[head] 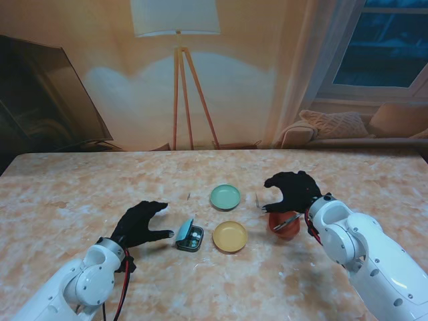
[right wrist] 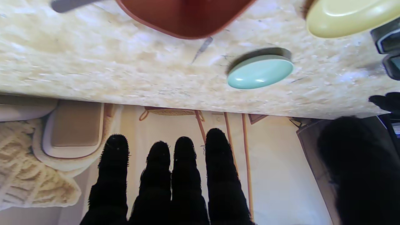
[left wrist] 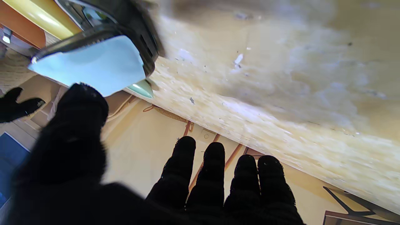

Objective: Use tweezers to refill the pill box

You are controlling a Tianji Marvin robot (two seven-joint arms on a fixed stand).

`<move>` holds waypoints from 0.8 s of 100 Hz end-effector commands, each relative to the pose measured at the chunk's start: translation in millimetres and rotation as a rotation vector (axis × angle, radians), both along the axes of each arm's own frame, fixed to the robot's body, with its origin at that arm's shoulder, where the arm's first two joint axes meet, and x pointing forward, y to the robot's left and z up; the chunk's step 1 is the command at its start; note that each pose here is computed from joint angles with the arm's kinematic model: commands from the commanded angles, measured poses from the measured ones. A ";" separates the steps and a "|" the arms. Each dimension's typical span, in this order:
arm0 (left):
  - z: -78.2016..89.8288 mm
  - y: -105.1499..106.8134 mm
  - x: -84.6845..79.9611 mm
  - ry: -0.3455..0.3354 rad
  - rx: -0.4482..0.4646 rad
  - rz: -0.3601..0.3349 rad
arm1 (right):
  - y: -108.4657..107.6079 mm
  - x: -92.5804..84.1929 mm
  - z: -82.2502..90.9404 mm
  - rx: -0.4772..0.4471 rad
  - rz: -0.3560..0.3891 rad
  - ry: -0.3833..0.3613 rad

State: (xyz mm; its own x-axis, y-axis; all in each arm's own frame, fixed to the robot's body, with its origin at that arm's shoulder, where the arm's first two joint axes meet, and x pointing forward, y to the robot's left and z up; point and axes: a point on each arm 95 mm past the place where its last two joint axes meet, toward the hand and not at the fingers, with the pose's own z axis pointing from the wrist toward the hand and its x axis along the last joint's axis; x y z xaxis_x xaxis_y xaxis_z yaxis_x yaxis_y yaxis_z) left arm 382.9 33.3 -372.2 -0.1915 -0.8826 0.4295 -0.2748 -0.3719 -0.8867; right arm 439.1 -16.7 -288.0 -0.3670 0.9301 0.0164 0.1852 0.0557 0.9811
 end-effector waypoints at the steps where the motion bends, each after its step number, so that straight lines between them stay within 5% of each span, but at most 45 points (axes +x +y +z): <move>1: -8.6 -1.3 -6.1 0.029 0.014 -0.024 | 13.1 -2.3 0.8 0.028 0.019 0.001; 80: -40.8 -18.0 -0.2 0.088 -0.004 -0.120 | 27.9 -6.7 1.5 0.096 0.037 -0.026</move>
State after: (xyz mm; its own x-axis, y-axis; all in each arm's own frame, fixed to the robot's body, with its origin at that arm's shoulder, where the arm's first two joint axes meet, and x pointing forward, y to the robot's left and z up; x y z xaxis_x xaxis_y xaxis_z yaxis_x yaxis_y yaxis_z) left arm 384.7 20.2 -406.7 -0.2519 -0.8576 0.4484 -0.3683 -0.3436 -0.8639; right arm 436.4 6.3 -284.0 -0.3975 0.9140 0.0813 0.1459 -0.0245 0.9890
